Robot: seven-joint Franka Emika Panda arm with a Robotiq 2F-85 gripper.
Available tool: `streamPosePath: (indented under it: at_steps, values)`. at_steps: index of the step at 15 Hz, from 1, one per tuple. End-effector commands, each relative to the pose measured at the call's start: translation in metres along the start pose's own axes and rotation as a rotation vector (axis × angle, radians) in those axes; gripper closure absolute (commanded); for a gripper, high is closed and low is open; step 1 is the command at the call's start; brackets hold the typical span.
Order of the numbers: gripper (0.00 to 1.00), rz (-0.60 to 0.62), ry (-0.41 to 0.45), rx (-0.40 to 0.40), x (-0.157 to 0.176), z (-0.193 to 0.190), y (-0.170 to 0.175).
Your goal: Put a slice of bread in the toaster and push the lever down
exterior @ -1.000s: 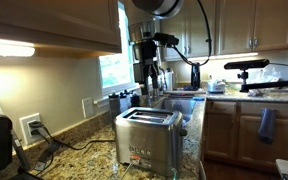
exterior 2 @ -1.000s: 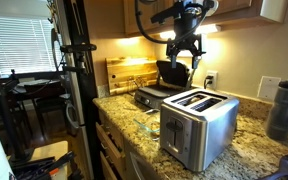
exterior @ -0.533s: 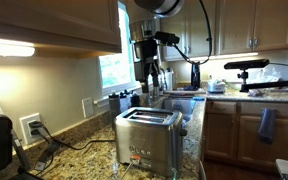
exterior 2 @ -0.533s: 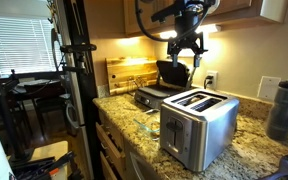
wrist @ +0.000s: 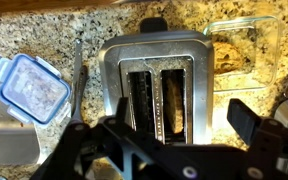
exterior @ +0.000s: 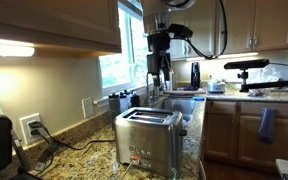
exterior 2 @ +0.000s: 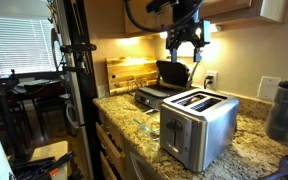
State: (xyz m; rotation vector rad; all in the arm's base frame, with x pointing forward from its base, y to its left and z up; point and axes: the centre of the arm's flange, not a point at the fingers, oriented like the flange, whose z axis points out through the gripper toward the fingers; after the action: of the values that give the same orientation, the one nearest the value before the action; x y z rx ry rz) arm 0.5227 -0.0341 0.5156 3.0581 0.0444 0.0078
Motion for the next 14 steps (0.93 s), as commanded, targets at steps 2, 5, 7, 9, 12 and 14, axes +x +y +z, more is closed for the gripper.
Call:
streamPosePath:
  at_steps: [2,5,7,9,12,14]
  values:
    - [0.0,0.002,0.036,0.019,-0.051,0.007,0.004]
    - [0.0,0.01,0.057,0.022,-0.063,0.018,0.005]
    - [0.0,0.013,0.073,0.031,-0.069,0.03,0.006]
    - [0.0,0.021,0.077,0.037,-0.075,0.04,0.007]
    - [0.0,0.032,0.081,0.045,-0.086,0.051,0.011]
    - [0.0,0.04,0.086,0.049,-0.09,0.058,0.014]
